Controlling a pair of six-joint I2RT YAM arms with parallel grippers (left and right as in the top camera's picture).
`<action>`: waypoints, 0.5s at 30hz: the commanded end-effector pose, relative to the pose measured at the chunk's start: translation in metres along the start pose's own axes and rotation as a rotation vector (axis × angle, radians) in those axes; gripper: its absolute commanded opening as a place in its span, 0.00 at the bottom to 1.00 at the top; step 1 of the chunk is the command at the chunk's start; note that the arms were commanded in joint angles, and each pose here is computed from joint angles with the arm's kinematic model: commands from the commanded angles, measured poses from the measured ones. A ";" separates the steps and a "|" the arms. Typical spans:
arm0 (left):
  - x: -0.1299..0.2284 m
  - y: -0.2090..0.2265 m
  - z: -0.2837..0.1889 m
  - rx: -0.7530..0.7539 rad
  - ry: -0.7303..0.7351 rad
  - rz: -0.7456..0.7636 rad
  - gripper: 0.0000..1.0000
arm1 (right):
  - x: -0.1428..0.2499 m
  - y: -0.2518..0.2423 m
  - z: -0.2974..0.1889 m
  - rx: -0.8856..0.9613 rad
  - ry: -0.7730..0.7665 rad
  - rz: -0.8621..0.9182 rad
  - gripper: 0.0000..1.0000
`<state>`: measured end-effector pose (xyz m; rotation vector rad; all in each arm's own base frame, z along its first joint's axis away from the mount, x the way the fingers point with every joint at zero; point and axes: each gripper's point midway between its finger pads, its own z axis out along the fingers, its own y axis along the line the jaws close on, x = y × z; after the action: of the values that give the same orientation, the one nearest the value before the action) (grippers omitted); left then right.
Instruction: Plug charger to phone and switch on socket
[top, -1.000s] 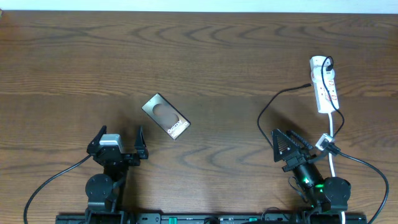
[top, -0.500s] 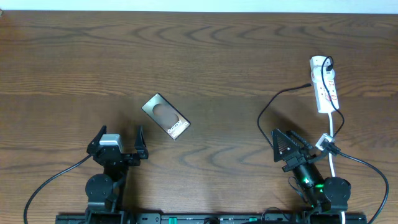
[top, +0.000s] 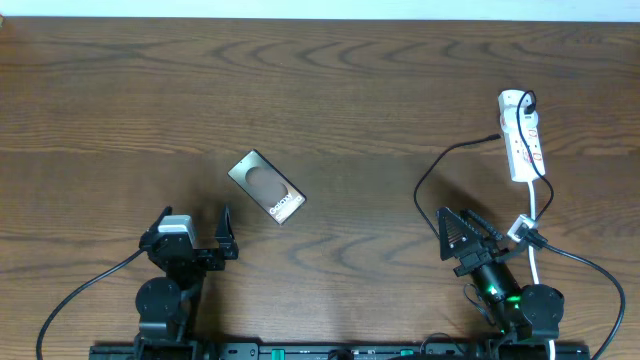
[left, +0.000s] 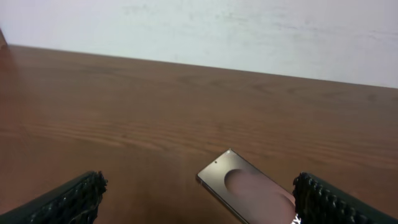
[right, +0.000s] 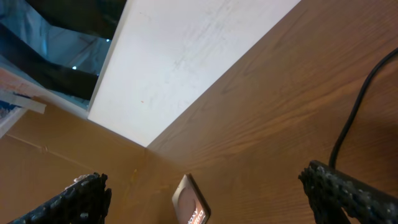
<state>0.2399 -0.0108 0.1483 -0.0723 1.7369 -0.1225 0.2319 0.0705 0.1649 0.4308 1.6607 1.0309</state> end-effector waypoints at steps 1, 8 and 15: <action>0.013 0.007 0.001 -0.042 0.062 -0.072 0.98 | 0.001 0.000 0.000 -0.004 0.006 -0.011 0.99; -0.002 -0.001 0.004 -0.018 0.126 -0.085 0.98 | 0.001 0.000 0.000 -0.004 0.006 -0.011 0.99; -0.023 -0.024 0.022 0.076 0.295 -0.103 0.98 | 0.001 0.000 0.000 -0.004 0.006 -0.011 0.99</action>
<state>0.2538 -0.0197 0.1502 -0.1255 1.9923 -0.2013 0.2319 0.0705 0.1648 0.4310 1.6611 1.0308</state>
